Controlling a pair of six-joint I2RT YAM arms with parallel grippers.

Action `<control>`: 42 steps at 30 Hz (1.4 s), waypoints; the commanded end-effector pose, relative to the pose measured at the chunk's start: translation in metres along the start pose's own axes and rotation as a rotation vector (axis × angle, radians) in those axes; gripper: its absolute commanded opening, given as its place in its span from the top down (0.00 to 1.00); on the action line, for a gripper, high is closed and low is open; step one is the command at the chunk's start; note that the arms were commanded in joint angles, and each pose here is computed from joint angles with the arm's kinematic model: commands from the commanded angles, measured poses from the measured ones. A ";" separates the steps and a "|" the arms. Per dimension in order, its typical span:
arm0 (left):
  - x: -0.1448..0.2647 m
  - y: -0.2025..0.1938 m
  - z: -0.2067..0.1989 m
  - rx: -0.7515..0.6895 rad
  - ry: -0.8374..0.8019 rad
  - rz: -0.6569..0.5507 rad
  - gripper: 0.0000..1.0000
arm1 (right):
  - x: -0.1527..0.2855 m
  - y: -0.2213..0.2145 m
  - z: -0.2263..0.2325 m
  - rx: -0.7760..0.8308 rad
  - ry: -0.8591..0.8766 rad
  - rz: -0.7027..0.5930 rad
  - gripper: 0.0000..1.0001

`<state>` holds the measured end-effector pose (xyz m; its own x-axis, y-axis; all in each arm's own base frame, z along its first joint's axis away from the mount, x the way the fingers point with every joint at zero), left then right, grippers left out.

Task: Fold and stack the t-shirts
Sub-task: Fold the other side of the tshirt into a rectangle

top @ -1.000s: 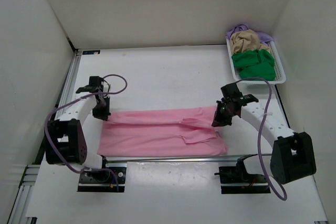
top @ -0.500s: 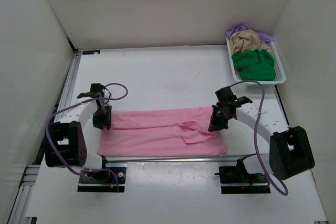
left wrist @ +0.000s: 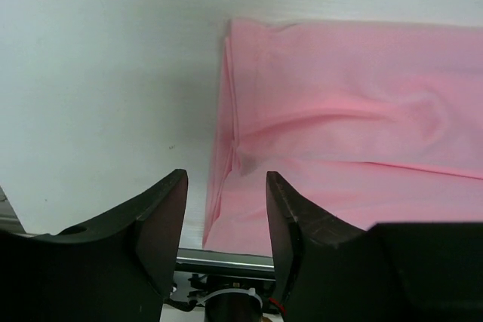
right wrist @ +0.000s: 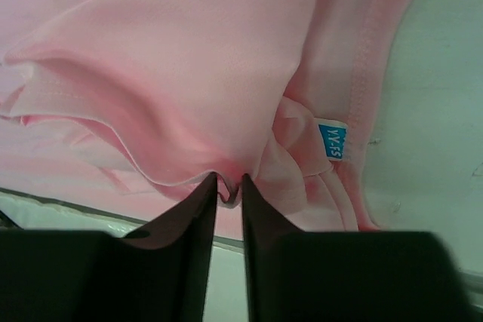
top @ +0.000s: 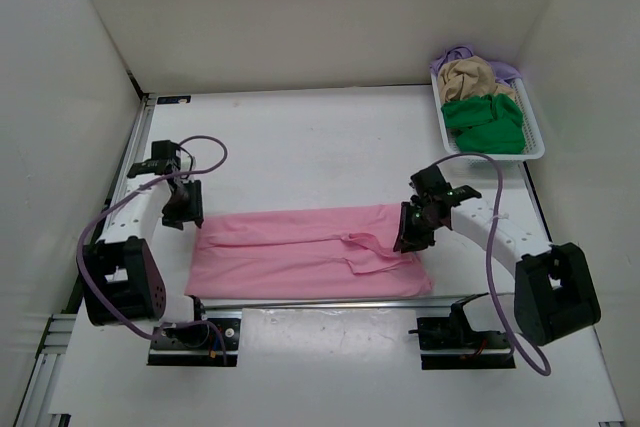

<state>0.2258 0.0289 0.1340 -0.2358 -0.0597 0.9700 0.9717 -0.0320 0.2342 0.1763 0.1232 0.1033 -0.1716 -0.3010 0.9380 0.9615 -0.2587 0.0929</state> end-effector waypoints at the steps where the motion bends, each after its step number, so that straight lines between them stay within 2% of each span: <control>1: 0.020 0.010 -0.005 -0.005 -0.040 -0.068 0.43 | 0.023 0.004 0.015 0.153 0.111 -0.054 0.71; 3: 0.016 0.016 -0.004 -0.005 -0.037 -0.088 0.43 | 0.048 0.006 0.028 0.254 0.227 -0.126 0.63; 4: 0.012 0.016 -0.007 -0.017 -0.041 -0.081 0.43 | 0.055 0.008 0.033 0.280 0.258 -0.154 0.56; 7: -0.010 0.013 -0.008 -0.028 -0.026 -0.041 0.43 | 0.062 0.017 0.045 0.326 0.297 -0.236 0.54; 9: -0.025 0.011 -0.008 -0.040 -0.001 0.000 0.43 | 0.055 0.030 0.057 0.309 0.313 -0.260 0.62; 10: -0.029 0.013 -0.007 -0.041 0.011 0.003 0.44 | 0.043 0.038 0.066 0.314 0.290 -0.229 0.75; 13: -0.038 0.014 -0.005 -0.041 0.033 0.021 0.44 | 0.012 0.050 0.085 0.322 0.239 -0.153 0.91; 15: -0.041 0.015 -0.005 -0.042 0.032 0.024 0.44 | 0.004 0.057 0.100 0.365 0.238 -0.139 0.96; 17: -0.043 0.011 -0.005 -0.042 0.031 0.037 0.44 | -0.013 0.048 0.114 0.424 0.264 -0.061 0.98; 20: -0.046 0.007 -0.008 -0.052 0.028 0.045 0.44 | -0.026 0.030 0.122 0.508 0.268 -0.012 1.00; 25: -0.048 0.000 -0.009 -0.053 0.026 0.059 0.44 | -0.048 -0.010 0.103 0.553 0.260 0.109 1.00; 28: -0.049 -0.003 -0.009 -0.053 0.025 0.068 0.44 | -0.048 -0.023 0.096 0.551 0.264 0.116 1.00; 34: -0.052 -0.007 -0.008 -0.055 0.032 0.087 0.44 | -0.064 -0.019 0.088 0.516 0.186 0.108 1.00; 36: -0.048 -0.003 -0.008 -0.053 0.035 0.063 0.44 | -0.060 -0.018 0.097 0.540 0.229 0.128 1.00; 42: -0.027 0.007 -0.008 -0.049 0.023 -0.006 0.43 | -0.019 -0.019 0.126 0.636 0.364 0.053 1.00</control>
<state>0.2306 0.0229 0.0865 -0.1570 -0.0815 0.9842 0.9856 -0.0770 0.1508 0.1854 0.2359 0.0868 -0.0280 -0.5166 0.8558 0.9359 0.2872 0.2040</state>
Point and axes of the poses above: each gripper's point midway between its finger pads, its own x axis back along the fingers, its own z axis along the line the jaws close on, y = z × x, the point moved 6 cm from there along x, back along the fingers, and after that the axes turned 8 degrees about -x, right-handed, at the moved point
